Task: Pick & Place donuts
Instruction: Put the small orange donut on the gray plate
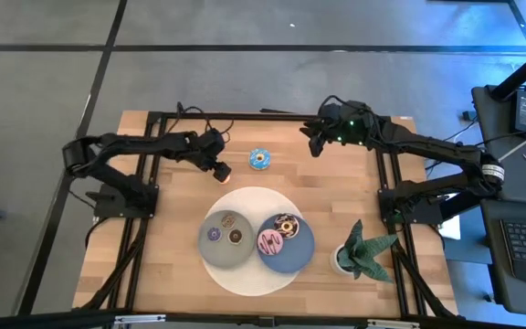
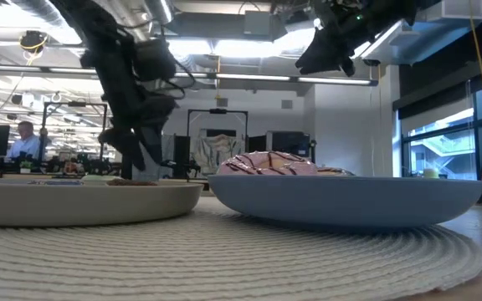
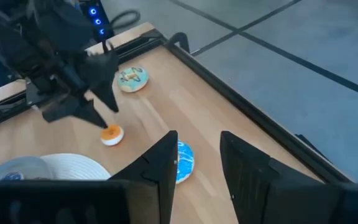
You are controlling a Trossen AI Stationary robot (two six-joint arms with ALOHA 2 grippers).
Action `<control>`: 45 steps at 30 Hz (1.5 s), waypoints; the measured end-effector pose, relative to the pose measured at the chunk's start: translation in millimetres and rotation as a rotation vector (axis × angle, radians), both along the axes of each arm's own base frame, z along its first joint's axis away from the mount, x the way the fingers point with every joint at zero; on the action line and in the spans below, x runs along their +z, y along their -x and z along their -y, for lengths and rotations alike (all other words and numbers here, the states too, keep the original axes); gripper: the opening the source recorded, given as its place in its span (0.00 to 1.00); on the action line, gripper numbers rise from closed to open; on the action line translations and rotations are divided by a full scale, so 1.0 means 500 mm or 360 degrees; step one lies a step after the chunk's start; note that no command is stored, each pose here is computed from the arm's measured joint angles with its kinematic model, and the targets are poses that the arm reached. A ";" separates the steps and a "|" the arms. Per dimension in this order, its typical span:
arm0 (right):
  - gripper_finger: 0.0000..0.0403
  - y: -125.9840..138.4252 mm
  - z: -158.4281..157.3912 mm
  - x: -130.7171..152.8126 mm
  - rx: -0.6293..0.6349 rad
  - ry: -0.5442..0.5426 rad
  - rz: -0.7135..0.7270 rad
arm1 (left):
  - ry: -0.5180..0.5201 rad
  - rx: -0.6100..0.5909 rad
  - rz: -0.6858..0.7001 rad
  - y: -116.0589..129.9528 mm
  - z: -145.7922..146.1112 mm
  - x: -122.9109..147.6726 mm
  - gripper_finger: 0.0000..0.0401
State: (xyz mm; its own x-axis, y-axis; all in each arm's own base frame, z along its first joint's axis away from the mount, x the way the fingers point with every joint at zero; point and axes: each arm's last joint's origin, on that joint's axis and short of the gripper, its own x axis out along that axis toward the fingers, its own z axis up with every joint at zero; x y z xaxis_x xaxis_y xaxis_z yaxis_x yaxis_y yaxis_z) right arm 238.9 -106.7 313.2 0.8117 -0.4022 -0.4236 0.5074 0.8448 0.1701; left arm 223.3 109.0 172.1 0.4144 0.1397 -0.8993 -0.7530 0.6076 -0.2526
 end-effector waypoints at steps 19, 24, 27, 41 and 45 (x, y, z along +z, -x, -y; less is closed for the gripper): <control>0.30 0.005 0.010 0.000 -0.0048 -0.0030 0.0015 | 0.0118 -0.0002 -0.0146 -0.014 -0.005 -0.056 0.38; 0.30 0.005 0.010 0.000 -0.0047 -0.0029 0.0014 | 0.0118 -0.0003 -0.0147 -0.014 -0.005 -0.056 0.27; 0.30 0.005 0.010 0.000 -0.0047 -0.0029 0.0014 | 0.0118 -0.0003 -0.0146 -0.014 -0.005 -0.056 0.22; 0.30 0.005 0.010 0.000 -0.0044 -0.0025 0.0010 | 0.0022 -0.0161 0.0057 -0.026 0.009 0.023 0.09; 0.30 0.004 0.009 0.000 -0.0030 -0.0024 0.0009 | 0.0038 -0.0378 0.0180 -0.044 0.054 0.062 0.08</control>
